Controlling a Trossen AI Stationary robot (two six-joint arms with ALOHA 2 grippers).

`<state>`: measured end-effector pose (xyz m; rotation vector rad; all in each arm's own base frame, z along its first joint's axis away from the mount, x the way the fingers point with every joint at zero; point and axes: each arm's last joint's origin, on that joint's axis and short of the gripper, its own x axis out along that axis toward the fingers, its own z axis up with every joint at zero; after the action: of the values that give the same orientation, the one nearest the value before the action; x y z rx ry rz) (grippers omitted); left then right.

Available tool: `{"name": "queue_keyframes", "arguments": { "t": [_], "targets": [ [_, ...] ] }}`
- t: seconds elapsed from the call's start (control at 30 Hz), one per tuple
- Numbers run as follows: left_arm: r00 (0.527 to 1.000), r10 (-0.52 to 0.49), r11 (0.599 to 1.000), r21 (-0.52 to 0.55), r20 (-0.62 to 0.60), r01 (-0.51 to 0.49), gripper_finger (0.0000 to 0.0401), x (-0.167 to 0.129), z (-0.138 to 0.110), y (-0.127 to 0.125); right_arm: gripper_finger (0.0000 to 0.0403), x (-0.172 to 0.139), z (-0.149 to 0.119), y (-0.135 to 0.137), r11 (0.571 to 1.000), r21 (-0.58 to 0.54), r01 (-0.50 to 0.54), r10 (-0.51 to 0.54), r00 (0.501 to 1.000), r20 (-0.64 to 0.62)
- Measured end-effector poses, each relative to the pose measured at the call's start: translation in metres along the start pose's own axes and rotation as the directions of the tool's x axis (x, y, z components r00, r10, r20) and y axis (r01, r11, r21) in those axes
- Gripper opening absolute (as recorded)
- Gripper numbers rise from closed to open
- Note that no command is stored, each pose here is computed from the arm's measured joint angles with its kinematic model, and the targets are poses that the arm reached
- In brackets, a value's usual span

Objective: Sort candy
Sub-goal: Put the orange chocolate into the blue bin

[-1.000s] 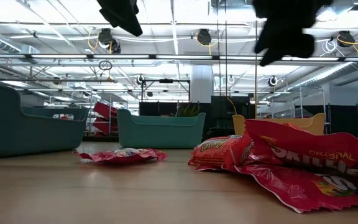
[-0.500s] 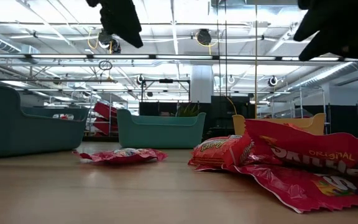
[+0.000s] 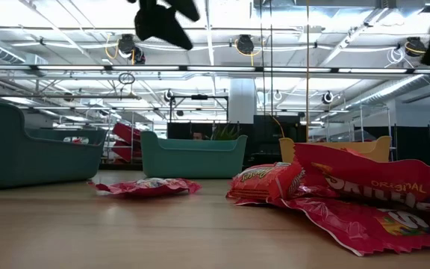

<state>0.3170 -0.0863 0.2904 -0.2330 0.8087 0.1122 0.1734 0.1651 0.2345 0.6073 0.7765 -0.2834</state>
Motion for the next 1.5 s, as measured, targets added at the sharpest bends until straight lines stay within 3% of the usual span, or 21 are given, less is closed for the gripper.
{"name": "queue_keyframes", "arguments": {
  "t": [0.17, 0.37, 0.6, 0.93, 1.37, 1.5],
  "targets": [
    [0.994, -0.046, 0.998, 0.045, 0.097, 0.042, 0.0283, 0.002, 0.010, -0.004, 0.0162, 0.001, -0.015, 0.002, 0.999, -0.032, 0.018, -0.019, 0.999, -0.030],
    [0.983, -0.122, 0.987, 0.125, 0.140, 0.105, 0.0283, 0.027, 0.014, -0.014, 0.0162, -0.003, -0.025, 0.003, 0.997, -0.073, 0.002, -0.006, 0.998, -0.061],
    [0.996, -0.068, 0.989, 0.132, 0.054, 0.061, 0.0283, 0.076, 0.002, -0.009, 0.0162, -0.007, -0.032, 0.004, 0.995, -0.098, -0.012, 0.004, 0.996, -0.088],
    [1.000, -0.016, 0.969, 0.245, -0.022, 0.020, 0.0283, 0.135, -0.019, -0.001, 0.0162, -0.009, -0.036, 0.002, 0.989, -0.146, -0.006, -0.008, 0.995, -0.098],
    [0.993, 0.081, 0.937, 0.346, -0.090, -0.045, 0.0282, 0.182, -0.048, 0.006, 0.0162, -0.014, -0.043, 0.002, 0.986, -0.168, -0.017, -0.002, 0.994, -0.111],
    [0.992, 0.092, 0.936, 0.346, -0.088, -0.056, 0.0255, 0.185, -0.050, 0.006, 0.0162, -0.014, -0.044, 0.002, 0.986, -0.168, -0.017, -0.002, 0.994, -0.111]
  ]
}}
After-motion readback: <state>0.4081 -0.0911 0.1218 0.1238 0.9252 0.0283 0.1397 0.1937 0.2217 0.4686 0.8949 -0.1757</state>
